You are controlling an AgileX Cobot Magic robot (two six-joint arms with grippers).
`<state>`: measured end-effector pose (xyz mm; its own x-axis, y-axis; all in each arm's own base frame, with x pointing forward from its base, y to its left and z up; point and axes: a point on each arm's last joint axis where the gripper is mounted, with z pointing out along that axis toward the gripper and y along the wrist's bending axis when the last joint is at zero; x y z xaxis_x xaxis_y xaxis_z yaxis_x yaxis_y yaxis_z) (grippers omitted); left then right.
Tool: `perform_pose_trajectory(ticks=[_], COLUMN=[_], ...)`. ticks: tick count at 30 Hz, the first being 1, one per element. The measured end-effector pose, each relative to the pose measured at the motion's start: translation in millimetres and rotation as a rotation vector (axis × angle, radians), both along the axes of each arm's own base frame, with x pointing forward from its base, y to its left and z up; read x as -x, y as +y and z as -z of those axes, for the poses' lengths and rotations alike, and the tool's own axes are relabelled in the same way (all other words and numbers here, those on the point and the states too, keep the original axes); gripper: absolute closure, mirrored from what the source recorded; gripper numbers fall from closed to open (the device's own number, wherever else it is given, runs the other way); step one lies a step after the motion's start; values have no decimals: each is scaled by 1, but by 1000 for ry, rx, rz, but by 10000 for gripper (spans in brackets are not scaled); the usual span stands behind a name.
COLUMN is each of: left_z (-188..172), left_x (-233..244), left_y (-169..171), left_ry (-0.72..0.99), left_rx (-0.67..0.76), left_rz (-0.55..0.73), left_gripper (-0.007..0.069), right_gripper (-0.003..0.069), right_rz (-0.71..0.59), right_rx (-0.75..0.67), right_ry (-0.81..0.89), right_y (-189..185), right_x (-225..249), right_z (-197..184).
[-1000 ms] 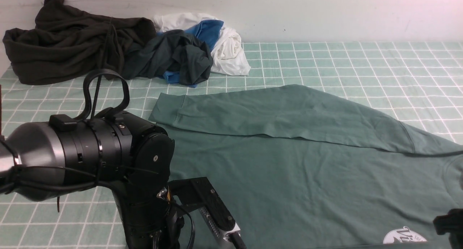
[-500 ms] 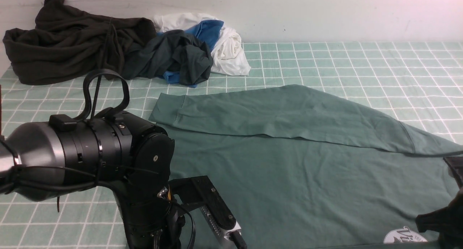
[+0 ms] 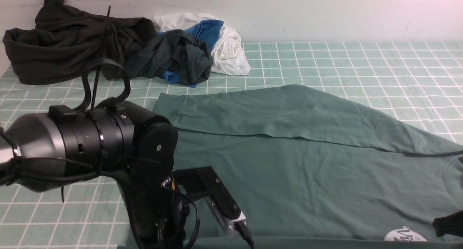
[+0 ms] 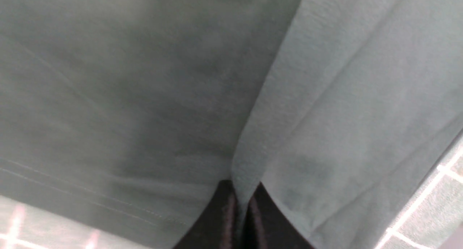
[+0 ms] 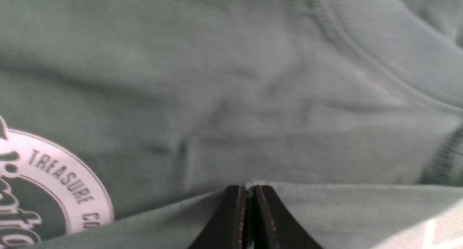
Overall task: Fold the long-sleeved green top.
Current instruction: Use the left arm to clamp the cuff closest to it, then use the left arm to drag and place the cuff at the centered position on the left edge of the fabric
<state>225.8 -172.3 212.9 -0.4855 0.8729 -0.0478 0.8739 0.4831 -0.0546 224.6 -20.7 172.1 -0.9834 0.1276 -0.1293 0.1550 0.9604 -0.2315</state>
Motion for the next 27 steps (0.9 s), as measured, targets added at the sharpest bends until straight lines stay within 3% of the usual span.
perform_pose_trajectory(ticks=[9,17,22,27], left_z=[-44,-26,-8,-2], left_x=[-54,-103,-126,-145], left_y=[-27,-54,-61,-48], left_ry=[-231,-226,-214,-213], left_rx=[18,-74,-96,-87], left_rz=[51,86,72,-18], left_gripper=[615,595,527,363], right_gripper=[652,652,633,529], right_rz=[18,15,10,21], right_rx=[37,33,33,33], right_ry=[-33,-56,-65,-76], right_y=[-3,-3,-3,-3], right_x=[4,2,1,0], right_z=[-10,-10,-10,-11])
